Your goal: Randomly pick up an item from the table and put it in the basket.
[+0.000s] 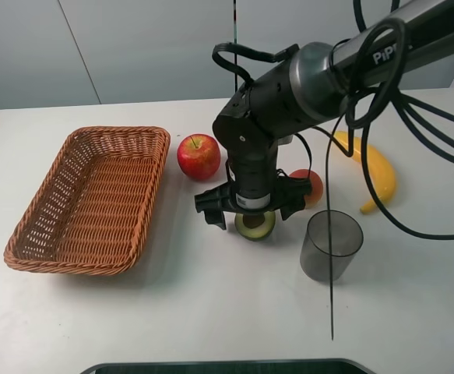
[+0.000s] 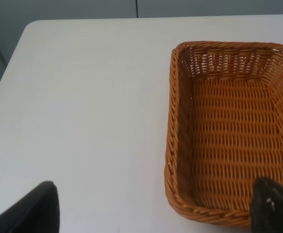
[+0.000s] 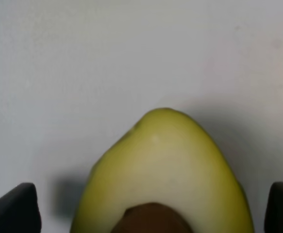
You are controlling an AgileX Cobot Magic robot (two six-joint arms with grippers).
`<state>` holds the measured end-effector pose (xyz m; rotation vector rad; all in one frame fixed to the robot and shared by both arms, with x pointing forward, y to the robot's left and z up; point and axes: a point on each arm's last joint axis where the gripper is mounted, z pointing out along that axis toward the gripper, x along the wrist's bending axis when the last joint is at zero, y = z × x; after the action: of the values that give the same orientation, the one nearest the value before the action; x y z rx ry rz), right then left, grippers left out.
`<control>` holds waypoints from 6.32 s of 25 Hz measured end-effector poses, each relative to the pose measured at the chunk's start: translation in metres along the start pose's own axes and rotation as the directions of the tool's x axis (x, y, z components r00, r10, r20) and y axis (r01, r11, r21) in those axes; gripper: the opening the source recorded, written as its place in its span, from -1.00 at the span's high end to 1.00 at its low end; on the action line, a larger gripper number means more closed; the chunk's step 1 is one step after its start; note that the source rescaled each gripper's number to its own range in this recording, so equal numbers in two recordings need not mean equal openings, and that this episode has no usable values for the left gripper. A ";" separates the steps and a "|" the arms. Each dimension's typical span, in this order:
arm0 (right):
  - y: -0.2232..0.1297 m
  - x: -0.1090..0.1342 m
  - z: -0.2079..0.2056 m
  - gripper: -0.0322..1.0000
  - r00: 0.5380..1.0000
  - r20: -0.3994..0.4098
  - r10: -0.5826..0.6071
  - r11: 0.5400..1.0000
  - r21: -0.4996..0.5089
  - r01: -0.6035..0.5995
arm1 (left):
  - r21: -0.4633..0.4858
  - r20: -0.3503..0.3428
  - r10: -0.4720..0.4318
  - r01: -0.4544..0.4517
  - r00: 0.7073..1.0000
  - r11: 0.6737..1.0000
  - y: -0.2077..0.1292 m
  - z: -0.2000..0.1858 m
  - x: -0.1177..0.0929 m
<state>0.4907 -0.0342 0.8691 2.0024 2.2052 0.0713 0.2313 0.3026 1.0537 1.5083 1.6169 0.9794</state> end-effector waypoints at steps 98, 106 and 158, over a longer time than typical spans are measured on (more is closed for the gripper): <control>-0.009 0.191 -0.075 0.87 0.732 -0.128 -0.669 0.694 -0.461 0.553 | 0.000 0.000 -0.004 0.004 1.000 1.000 0.000 0.000 0.000; -0.012 0.192 -0.075 -0.05 0.737 -0.167 -0.656 0.717 -0.444 0.538 | 0.000 0.000 -0.004 0.004 1.000 1.000 0.000 0.000 0.000; -0.047 -0.204 -0.230 -1.00 0.988 -0.123 0.089 0.937 -0.327 -0.125 | 0.000 0.000 -0.002 0.002 1.000 1.000 0.000 0.000 0.000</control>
<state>0.4283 -0.2247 1.1075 1.9600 1.9758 0.5404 0.2313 0.3026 1.0537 1.5063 1.6182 0.9783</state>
